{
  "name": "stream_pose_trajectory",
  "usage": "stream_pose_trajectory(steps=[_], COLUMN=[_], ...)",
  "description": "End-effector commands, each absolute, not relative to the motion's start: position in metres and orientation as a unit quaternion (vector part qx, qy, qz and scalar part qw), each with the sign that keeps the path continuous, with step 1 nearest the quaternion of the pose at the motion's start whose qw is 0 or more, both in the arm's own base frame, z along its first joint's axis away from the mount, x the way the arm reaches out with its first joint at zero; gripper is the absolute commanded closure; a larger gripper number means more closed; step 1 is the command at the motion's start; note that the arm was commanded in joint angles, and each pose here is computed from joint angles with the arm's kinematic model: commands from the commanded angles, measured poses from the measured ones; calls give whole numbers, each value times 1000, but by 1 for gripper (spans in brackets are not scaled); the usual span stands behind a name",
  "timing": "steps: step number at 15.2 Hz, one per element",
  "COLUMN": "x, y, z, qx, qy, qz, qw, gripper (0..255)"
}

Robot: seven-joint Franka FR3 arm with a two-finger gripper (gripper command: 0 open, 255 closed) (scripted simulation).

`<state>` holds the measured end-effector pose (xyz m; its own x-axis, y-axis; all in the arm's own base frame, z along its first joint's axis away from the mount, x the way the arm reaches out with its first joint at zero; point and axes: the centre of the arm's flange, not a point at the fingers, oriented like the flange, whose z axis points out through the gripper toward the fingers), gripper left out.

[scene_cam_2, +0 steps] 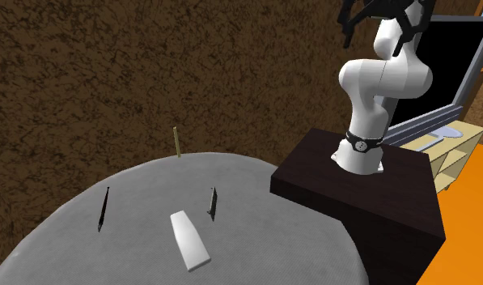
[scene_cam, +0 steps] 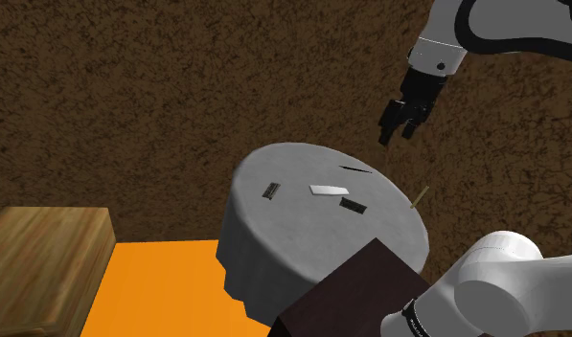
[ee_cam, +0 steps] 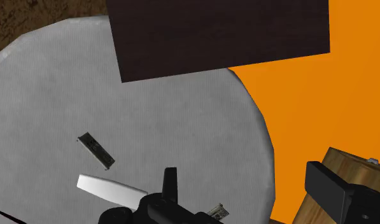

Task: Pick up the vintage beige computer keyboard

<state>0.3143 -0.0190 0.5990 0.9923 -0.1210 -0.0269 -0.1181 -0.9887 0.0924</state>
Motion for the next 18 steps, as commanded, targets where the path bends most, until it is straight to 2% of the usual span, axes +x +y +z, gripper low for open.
stream_pose_trajectory(steps=[1,18], x=[314,328], y=[-19,-188], z=[599,438], qx=[997,997], qy=[-60,71], qz=[-16,-3], qw=[45,-4], gripper=[0,0])
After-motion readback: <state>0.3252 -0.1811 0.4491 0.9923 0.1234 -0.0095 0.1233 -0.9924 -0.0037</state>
